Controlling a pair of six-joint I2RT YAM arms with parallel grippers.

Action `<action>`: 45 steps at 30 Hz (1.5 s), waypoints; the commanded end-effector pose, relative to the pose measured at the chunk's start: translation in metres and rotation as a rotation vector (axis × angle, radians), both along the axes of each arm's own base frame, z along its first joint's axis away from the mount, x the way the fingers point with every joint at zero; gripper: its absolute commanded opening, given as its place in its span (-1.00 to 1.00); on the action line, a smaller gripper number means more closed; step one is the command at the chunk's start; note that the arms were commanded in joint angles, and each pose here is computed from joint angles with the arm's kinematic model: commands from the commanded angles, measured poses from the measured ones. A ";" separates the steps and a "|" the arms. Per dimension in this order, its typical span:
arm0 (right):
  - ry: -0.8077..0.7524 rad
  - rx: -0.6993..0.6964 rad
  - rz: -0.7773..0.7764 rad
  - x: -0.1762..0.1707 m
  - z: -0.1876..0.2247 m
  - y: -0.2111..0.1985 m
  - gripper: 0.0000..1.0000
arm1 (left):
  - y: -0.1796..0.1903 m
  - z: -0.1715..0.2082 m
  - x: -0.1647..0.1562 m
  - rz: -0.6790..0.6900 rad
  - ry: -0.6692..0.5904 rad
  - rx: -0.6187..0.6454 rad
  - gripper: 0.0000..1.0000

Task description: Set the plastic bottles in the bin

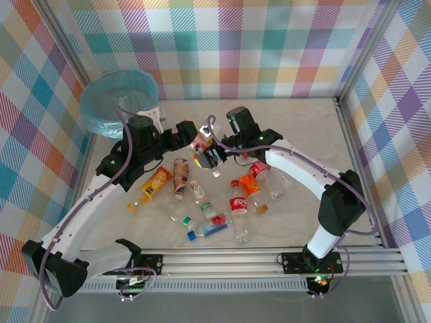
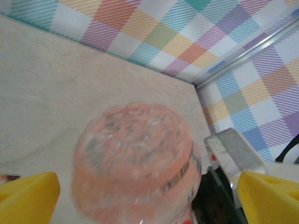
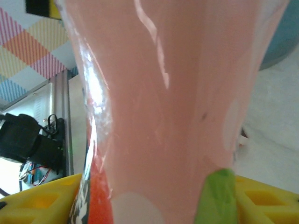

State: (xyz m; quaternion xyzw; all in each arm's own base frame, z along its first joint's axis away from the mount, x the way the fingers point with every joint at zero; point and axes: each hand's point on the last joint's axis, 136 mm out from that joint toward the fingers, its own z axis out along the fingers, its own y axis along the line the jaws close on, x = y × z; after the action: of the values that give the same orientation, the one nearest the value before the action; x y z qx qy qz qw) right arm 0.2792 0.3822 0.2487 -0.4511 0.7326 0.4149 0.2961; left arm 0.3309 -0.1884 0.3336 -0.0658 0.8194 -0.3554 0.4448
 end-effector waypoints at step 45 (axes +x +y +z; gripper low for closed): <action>-0.108 0.123 -0.065 0.005 0.089 0.012 0.99 | 0.260 0.161 0.104 0.723 -0.279 0.351 0.32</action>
State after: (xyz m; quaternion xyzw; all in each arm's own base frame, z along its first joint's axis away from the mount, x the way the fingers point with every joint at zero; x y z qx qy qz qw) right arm 0.2922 0.3945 0.3354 -0.4318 0.7017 0.4127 0.3883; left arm 0.4177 0.0577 0.5034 -0.2244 0.7209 -0.0434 0.6543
